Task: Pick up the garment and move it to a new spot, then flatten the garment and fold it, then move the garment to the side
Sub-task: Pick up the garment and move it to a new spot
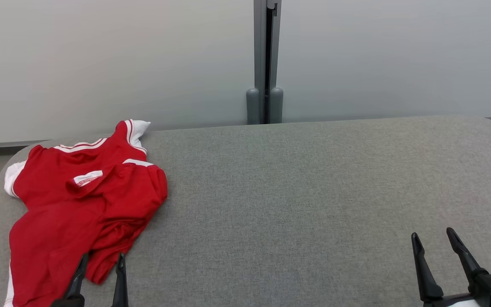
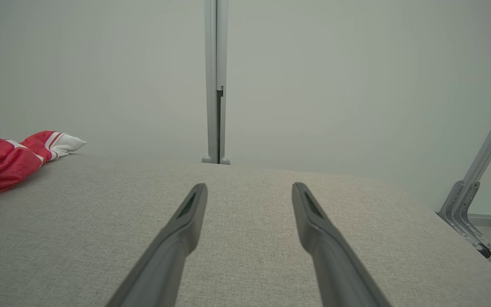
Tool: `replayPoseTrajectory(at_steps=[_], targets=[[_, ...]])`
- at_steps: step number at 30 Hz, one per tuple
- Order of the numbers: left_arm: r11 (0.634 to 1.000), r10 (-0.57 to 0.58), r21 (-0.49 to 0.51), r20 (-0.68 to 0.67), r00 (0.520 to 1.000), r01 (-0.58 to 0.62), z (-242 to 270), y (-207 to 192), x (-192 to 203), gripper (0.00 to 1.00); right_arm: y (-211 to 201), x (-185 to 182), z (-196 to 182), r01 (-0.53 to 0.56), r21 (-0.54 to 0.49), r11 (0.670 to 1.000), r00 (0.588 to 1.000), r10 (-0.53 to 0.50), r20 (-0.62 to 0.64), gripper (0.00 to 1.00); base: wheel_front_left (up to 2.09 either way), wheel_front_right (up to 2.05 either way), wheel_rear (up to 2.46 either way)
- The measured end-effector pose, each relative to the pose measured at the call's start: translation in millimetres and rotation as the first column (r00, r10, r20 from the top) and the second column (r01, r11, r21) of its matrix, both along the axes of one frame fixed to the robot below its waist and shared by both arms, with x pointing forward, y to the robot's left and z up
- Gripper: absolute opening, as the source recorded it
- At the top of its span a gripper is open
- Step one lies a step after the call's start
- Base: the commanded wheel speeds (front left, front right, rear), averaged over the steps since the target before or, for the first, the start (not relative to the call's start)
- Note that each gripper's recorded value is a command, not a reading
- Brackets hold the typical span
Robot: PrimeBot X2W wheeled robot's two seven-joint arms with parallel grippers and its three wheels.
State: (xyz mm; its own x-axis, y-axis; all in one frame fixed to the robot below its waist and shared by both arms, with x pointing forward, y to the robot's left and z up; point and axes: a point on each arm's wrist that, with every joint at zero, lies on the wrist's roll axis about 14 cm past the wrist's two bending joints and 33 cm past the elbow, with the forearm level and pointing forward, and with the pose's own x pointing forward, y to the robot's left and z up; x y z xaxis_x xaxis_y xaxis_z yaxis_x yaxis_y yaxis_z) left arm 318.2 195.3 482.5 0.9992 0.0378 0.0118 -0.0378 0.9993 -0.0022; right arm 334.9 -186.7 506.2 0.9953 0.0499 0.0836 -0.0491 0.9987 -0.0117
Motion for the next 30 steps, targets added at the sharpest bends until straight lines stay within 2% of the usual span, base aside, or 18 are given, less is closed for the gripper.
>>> replayPoseTrajectory(at_steps=[6, 12, 23, 27, 30], targets=[[1.0, 0.029, -0.004, 0.005, 1.0, -0.029, 1, 8, -7, 1.0, 11, 4, 0, -0.036, 0.001, 0.999, 0.999, 0.036, -0.001, 1.0, 0.0, 0.0, 0.0], [0.993, 0.119, -0.011, 0.013, 0.993, -0.118, 2, 32, -27, 1.0, 44, 13, 0, -0.137, 0.009, 0.991, 0.991, 0.137, -0.002, 1.0, 0.0, 0.0, 0.0], [0.938, 0.344, -0.04, 0.015, 0.939, -0.343, -2, 87, -90, 1.0, 118, 29, 8, -0.354, 0.003, 0.935, 0.935, 0.354, 0.012, 1.0, 0.0, 0.0, 0.0], [0.946, 0.322, -0.056, 0.03, 0.946, -0.32, 3, 84, -86, 1.0, 126, 31, 6, -0.376, 0.005, 0.927, 0.927, 0.376, 0.006, 1.0, 0.0, 0.0, 0.0], [0.965, 0.25, -0.084, 0.033, 0.968, -0.246, 5, 70, -63, 1.0, 126, 34, 0, -0.377, 0.006, 0.926, 0.926, 0.377, -0.009, 1.0, 0.0, 0.0, 0.0]])
